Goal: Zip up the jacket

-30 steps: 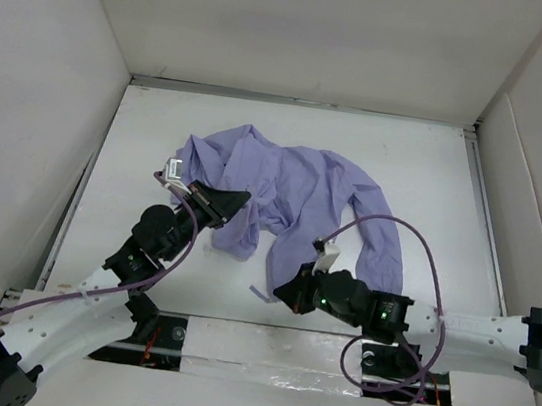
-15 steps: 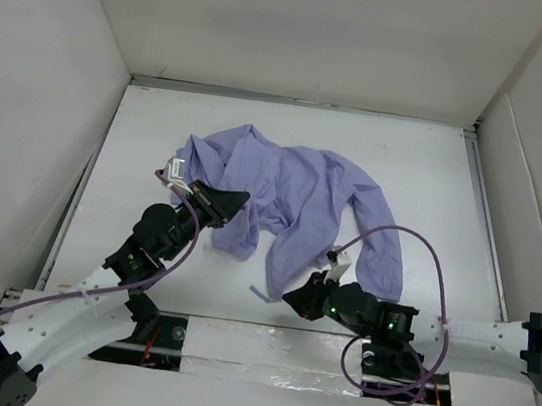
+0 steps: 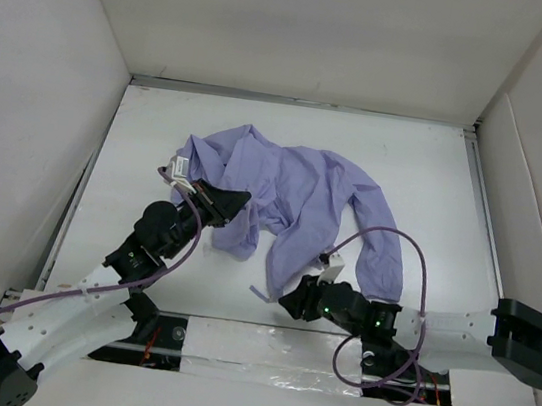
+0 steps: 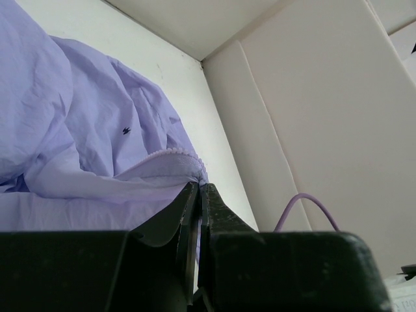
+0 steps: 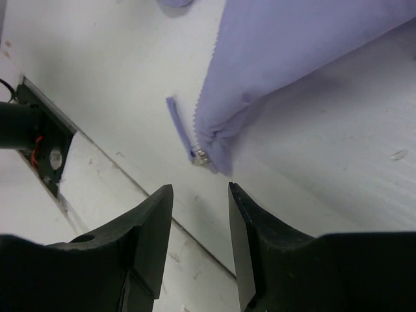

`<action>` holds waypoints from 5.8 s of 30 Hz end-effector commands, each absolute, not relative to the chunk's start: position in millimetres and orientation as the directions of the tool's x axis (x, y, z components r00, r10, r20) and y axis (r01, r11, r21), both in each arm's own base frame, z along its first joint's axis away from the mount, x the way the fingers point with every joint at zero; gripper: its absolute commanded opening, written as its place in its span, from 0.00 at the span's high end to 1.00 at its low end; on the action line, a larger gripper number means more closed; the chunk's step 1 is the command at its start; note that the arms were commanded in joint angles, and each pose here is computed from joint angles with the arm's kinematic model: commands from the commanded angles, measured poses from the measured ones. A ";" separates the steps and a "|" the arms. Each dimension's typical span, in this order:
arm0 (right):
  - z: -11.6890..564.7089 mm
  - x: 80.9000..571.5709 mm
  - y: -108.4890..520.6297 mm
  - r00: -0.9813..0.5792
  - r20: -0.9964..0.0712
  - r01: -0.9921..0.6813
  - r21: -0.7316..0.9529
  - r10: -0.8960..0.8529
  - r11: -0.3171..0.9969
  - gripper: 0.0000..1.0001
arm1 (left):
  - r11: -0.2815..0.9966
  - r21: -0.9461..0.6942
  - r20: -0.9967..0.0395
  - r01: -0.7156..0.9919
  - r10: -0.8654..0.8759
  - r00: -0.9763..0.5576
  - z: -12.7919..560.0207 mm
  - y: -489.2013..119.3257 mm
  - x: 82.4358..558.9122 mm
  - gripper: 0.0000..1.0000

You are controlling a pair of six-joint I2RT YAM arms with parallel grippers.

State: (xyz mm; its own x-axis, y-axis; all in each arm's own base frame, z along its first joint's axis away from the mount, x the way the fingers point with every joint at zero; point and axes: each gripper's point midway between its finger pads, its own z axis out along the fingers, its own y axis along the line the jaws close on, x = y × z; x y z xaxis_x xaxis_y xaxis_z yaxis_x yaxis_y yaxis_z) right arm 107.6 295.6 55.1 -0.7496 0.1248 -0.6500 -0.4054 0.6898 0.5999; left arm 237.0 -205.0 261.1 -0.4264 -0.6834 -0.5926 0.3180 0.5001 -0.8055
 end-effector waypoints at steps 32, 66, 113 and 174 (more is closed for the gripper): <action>38.3 134.9 315.3 -0.755 -0.635 -0.402 0.644 0.163 0.650 0.77 | 0.474 -0.792 -0.607 0.384 -0.679 -0.414 281.4 -209.3 234.2 1.00; 327.3 204.3 318.3 -0.450 -0.656 -0.780 0.619 0.606 0.090 1.00 | 0.322 -0.832 -0.527 0.452 -0.713 -0.462 305.2 -222.1 221.8 1.00; 341.5 208.0 319.9 -0.463 -0.608 -0.790 0.613 0.645 0.010 1.00 | 0.125 -0.825 -0.472 0.551 -0.689 -0.550 309.2 -236.6 193.7 1.00; 315.9 224.7 342.8 -0.589 -0.661 -0.695 0.708 0.465 0.124 1.00 | 0.281 -0.775 -0.627 0.566 -0.454 -0.633 268.4 -251.1 174.5 1.00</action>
State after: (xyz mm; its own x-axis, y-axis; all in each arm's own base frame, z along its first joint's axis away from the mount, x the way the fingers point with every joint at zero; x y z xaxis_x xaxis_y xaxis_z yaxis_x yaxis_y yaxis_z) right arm 224.6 342.4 295.3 -0.6079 0.4643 -0.6441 -0.6753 0.1244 0.7270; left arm 185.7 -246.9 270.3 -0.6165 -0.5334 -0.5791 0.5309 0.2615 -0.8061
